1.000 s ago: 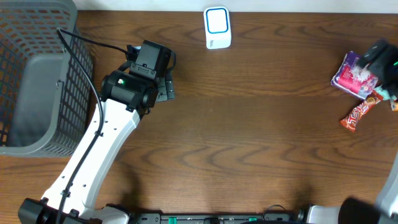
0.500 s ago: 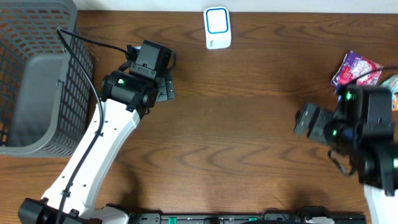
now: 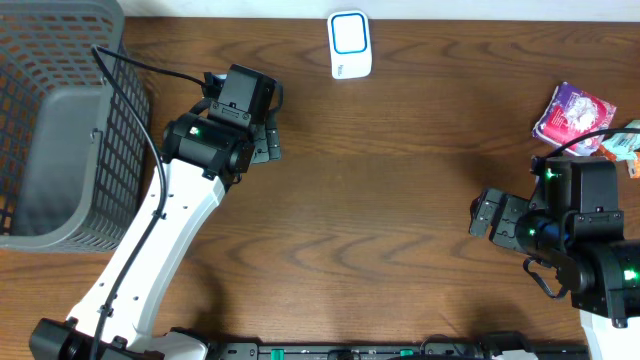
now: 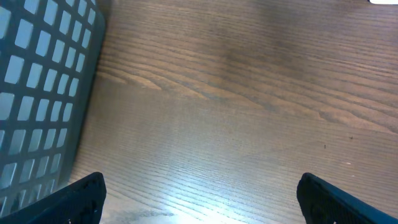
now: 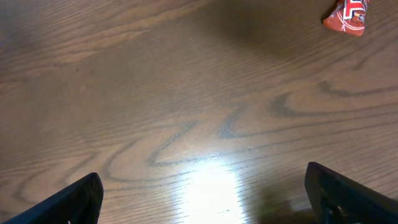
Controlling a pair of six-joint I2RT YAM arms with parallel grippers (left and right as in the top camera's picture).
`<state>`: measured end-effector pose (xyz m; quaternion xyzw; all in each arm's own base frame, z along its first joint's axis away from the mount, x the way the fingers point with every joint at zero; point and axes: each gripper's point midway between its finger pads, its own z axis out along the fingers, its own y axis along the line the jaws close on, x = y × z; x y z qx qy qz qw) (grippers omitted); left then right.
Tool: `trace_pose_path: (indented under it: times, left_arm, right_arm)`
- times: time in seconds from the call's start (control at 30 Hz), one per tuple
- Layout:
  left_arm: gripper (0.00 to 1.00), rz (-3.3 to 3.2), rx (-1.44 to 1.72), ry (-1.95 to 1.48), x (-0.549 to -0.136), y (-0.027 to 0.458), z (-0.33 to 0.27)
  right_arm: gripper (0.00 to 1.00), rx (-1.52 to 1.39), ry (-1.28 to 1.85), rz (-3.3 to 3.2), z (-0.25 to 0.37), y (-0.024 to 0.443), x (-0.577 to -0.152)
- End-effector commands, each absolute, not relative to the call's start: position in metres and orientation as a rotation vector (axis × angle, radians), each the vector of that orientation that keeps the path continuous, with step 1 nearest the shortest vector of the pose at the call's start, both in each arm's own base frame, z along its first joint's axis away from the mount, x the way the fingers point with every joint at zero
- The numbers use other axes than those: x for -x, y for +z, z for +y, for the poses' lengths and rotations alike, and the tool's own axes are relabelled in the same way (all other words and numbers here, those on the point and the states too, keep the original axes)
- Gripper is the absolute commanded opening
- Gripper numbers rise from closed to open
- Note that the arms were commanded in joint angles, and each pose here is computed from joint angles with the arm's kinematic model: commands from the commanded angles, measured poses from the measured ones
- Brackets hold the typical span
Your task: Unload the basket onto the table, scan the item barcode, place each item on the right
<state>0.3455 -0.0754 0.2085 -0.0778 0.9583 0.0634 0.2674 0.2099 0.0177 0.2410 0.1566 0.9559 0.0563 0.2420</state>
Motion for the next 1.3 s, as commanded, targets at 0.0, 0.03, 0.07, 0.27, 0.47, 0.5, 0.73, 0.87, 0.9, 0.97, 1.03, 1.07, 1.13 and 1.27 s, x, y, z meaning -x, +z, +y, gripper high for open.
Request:
trace_pose_path:
  times: [0.0,0.03,0.07,0.27,0.47,0.5,0.73,0.87,0.9,0.97,1.03,1.07,1.13,1.27]
  left_arm:
    - [0.98,2.577,0.22,0.169,-0.347,0.213,-0.074]
    - [0.98,2.576,0.22,0.169,-0.347,0.213,-0.074]
    - [0.98,2.576,0.22,0.169,-0.347,0.213,-0.074]
    - [0.98,2.577,0.22,0.169,-0.347,0.213,-0.074]
    - [0.98,2.576,0.22,0.169,-0.347,0.213,-0.074]
    - [0.98,2.576,0.22,0.169,-0.347,0.213,-0.074]
    - [0.98,2.576,0.22,0.169,-0.347,0.213,-0.074]
    - [0.98,2.576,0.22,0.169,-0.347,0.213,-0.074]
    - [0.98,2.576,0.22,0.169,-0.347,0.213,-0.074]
    - [0.98,2.576,0.22,0.169,-0.347,0.213,-0.074]
    - [0.98,2.576,0.22,0.169,-0.347,0.213,-0.074]
    - [0.98,2.576,0.22,0.169,-0.347,0.213,-0.074]
    - [0.98,2.577,0.22,0.169,-0.347,0.213,-0.074]
    - [0.98,2.576,0.22,0.169,-0.347,0.213,-0.074]
  right_arm:
    - [0.99,-0.424,0.155,2.616,0.019,0.24,-0.209]
    - [0.99,-0.424,0.155,2.617,0.019,0.24,-0.209]
    - [0.99,-0.424,0.155,2.617,0.019,0.24,-0.209]
    - [0.99,-0.428,0.138,2.618,0.017,0.24,-0.208]
    - [0.99,-0.377,0.128,2.624,0.017,0.24,-0.208]
    - [0.99,-0.377,0.128,2.624,0.017,0.24,-0.208]
    - [0.99,-0.281,0.13,2.608,0.02,0.239,-0.208]
    - [0.99,-0.159,0.192,2.554,0.029,0.235,-0.202]
    - [0.99,-0.14,0.205,2.533,0.031,0.233,-0.201]
    - [0.99,-0.116,0.226,2.487,0.033,0.228,-0.199]
    - [0.99,-0.109,0.238,2.429,0.034,0.223,-0.197]
    - [0.99,-0.101,0.248,2.393,0.034,0.221,-0.196]
    - [0.99,-0.086,0.269,2.317,0.036,0.219,-0.196]
    - [0.99,-0.049,0.3,2.194,0.04,0.213,-0.196]
